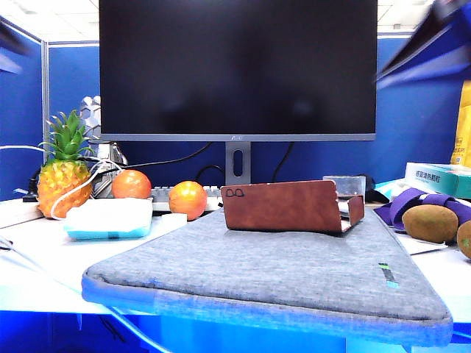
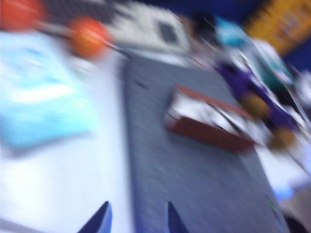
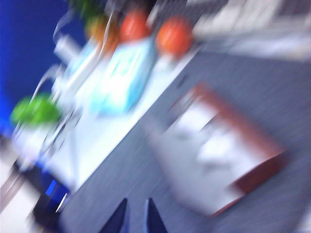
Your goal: Close the glasses case.
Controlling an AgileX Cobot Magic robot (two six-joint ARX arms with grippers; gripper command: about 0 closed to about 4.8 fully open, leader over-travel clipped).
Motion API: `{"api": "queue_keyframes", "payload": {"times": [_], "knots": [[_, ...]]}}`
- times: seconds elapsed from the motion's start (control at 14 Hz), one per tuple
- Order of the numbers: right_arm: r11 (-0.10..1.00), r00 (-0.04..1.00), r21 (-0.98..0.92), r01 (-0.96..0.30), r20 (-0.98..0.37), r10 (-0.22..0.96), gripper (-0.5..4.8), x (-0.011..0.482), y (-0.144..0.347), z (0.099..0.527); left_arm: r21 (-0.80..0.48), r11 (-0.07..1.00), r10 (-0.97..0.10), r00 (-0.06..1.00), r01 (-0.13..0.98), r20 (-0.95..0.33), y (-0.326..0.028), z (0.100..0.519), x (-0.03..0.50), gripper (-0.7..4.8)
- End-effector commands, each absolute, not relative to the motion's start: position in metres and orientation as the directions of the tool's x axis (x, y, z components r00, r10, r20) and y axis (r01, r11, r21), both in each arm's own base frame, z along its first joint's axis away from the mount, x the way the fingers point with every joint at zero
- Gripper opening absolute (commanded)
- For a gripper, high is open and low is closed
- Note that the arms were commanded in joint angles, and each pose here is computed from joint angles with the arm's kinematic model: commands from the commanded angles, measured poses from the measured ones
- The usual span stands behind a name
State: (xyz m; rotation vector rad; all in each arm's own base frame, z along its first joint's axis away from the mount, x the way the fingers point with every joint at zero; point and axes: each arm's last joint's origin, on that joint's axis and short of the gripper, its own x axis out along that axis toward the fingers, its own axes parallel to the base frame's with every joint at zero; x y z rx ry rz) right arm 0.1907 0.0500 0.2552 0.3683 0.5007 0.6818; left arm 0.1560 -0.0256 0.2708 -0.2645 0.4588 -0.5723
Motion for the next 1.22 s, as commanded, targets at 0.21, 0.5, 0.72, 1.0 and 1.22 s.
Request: {"api": "queue_keyframes", "payload": {"times": [0.21,0.5,0.72,1.0,1.22], "knots": [[0.633,0.433,0.524,-0.57,-0.463,0.773,0.54,0.201,0.094,0.221,-0.239,0.772,-0.626,0.637,0.59,-0.451,-0.079,0.256,0.172,1.53],[0.655,0.399,0.477,-0.585,-0.534,0.745,0.08,0.218,0.113,0.208,-0.142,0.806,-0.58,0.717,0.575,-0.387,-0.097,0.26,0.185,1.53],[0.684,0.421,0.43,-0.589,-0.56,0.714,-0.04,0.234,0.119,0.207,-0.028,0.789,-0.587,0.738,0.614,-0.332,-0.101,0.262,0.192,1.53],[0.708,0.442,0.378,-0.596,-0.582,0.683,-0.04,0.263,0.13,0.209,0.018,0.776,-0.581,0.726,0.631,-0.368,-0.106,0.251,0.202,1.53],[0.736,0.461,0.329,-0.591,-0.612,0.643,-0.04,0.277,0.135,0.205,0.017,0.773,-0.575,0.712,0.634,-0.402,-0.109,0.243,0.207,1.53]]}}
